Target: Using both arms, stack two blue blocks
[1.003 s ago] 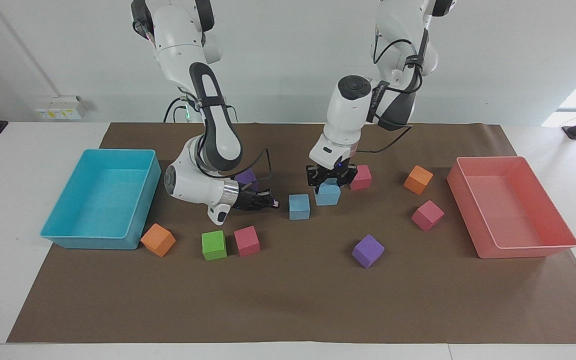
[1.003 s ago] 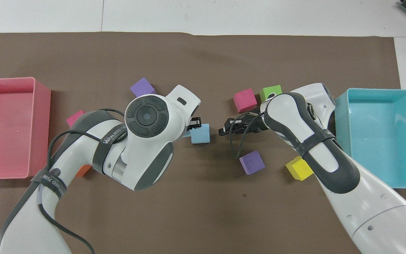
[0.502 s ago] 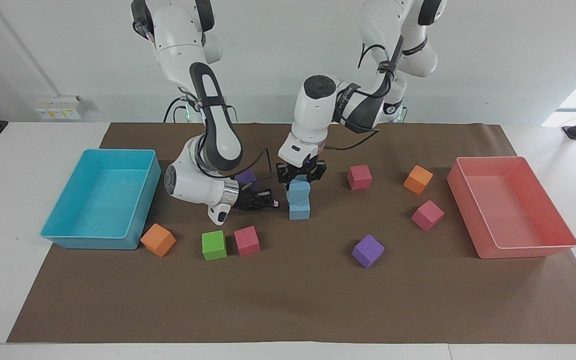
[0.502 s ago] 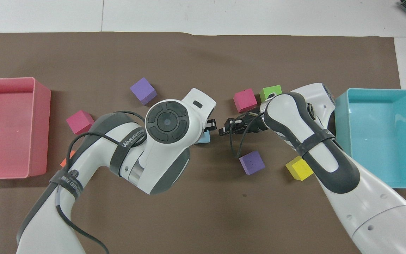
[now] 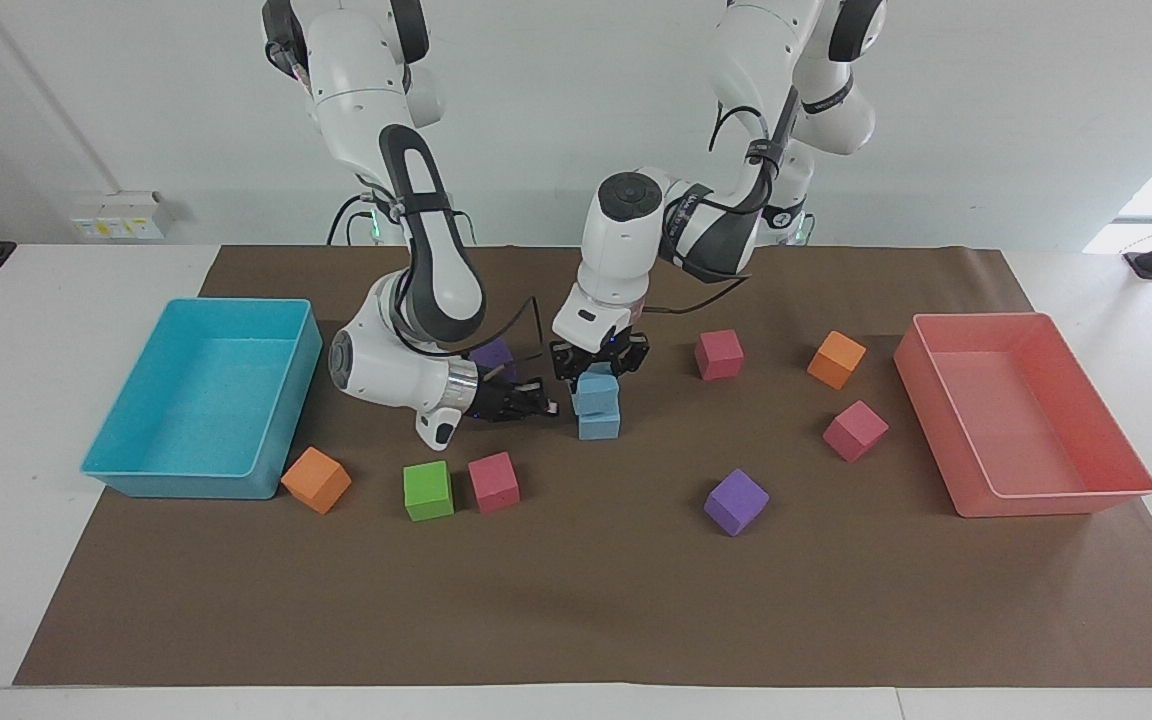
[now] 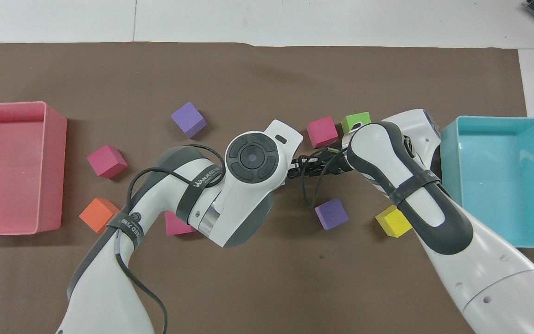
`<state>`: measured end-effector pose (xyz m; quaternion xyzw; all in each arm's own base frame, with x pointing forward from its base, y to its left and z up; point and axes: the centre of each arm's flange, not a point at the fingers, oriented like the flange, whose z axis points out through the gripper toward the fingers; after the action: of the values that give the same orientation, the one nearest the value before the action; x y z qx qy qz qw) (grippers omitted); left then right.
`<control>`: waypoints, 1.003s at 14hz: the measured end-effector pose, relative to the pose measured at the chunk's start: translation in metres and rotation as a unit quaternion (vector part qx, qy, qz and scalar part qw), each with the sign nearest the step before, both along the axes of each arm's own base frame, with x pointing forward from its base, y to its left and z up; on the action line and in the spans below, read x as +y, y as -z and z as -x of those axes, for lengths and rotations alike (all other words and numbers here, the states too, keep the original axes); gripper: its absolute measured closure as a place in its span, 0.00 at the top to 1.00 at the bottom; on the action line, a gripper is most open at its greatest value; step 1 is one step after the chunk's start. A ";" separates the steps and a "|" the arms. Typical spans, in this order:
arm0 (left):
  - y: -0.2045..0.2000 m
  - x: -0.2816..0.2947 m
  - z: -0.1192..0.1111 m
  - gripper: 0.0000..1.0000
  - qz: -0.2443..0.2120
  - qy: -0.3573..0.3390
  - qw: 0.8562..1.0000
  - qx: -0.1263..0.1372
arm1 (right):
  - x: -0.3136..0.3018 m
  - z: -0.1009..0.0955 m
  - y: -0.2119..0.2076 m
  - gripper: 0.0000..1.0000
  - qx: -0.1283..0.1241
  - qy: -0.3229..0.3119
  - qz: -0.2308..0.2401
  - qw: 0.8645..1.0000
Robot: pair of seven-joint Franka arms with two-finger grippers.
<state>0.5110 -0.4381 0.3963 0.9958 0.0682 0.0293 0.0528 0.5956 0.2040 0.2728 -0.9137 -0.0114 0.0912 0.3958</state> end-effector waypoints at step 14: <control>0.016 0.002 0.001 0.58 -0.028 0.021 0.999 -0.003 | 0.000 0.000 0.000 0.01 0.000 0.000 0.000 1.000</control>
<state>0.5103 -0.4358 0.3799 0.9980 0.0463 0.0332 0.0258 0.5956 0.2041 0.2728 -0.9138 -0.0115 0.0913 0.3957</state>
